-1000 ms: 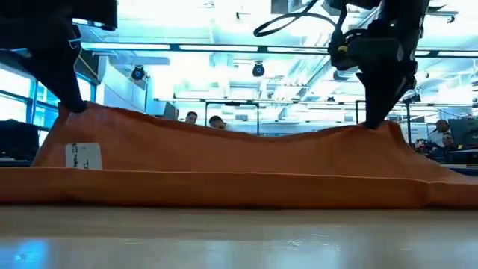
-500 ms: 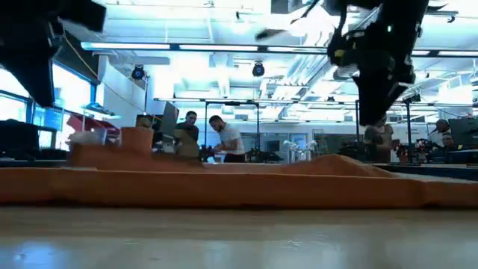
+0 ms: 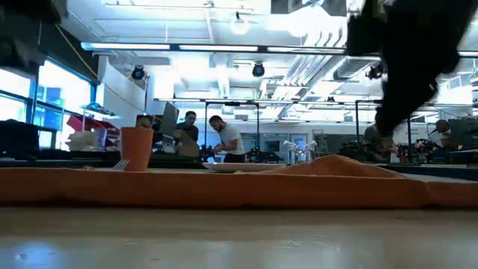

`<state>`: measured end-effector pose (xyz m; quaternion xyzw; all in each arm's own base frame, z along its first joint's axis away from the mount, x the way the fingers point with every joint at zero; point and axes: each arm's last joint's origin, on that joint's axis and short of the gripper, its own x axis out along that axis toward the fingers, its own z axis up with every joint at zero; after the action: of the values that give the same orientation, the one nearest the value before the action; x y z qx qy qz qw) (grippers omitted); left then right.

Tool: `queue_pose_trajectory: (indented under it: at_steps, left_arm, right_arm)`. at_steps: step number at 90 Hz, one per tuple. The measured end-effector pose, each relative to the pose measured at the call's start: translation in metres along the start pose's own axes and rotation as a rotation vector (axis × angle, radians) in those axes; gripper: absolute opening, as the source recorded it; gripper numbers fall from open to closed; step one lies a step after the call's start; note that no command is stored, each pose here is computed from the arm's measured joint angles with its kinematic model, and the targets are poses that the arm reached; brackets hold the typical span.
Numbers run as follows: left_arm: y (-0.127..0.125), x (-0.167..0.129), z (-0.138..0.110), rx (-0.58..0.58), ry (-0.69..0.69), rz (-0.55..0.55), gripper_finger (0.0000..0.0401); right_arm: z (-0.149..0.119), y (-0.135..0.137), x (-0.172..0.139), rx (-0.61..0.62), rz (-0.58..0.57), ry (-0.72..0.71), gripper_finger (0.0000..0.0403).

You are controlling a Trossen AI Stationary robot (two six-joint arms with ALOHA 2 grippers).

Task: Set table place
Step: Fold the orange table napkin

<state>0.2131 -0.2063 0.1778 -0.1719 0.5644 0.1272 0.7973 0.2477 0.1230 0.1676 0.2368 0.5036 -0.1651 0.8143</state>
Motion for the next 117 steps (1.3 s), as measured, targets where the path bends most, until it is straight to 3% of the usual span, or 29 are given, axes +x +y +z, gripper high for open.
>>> queue_pose_trajectory:
  at_steps: [13, 24, 35, 47, 59, 76, 95, 117]
  left_arm:
    - [-0.018, 0.024, -0.013, 0.092, 0.057, -0.131, 0.0003]
    - [-0.023, 0.038, -0.025, 0.15, 0.178, -0.139, 0.0005]
    - [-0.03, 0.028, -0.02, 0.104, 0.24, -0.163, 0.0001]
    - [-0.04, -0.009, -0.005, 0.069, 0.12, -0.133, 0.0]
    - [-0.03, -0.014, 0.001, 0.121, 0.076, 0.027, 0.0009]
    - [-0.015, 0.007, 0.001, 0.257, 0.113, 0.051, 0.0058]
    - [-0.002, 0.022, -0.004, 0.265, 0.168, 0.048, 0.0114]
    - [0.002, 0.033, -0.009, 0.262, 0.168, -0.01, 0.0091]
  right_arm:
    - [-0.028, -0.003, 0.025, 0.049, 0.082, 0.101, 0.0116]
    - [-0.039, -0.005, 0.029, 0.046, 0.082, 0.137, 0.0095]
    - [-0.036, -0.003, 0.022, 0.003, 0.076, 0.136, 0.009]
    - [-0.025, 0.01, 0.013, -0.063, 0.118, 0.08, 0.009]
    - [-0.015, 0.023, 0.005, -0.087, 0.156, 0.033, 0.0089]
    - [-0.013, 0.035, -0.004, -0.141, 0.205, 0.029, 0.009]
    - [-0.033, 0.034, -0.009, -0.305, 0.173, 0.148, 0.0123]
    - [-0.054, 0.031, -0.012, -0.506, 0.163, 0.233, 0.0144]
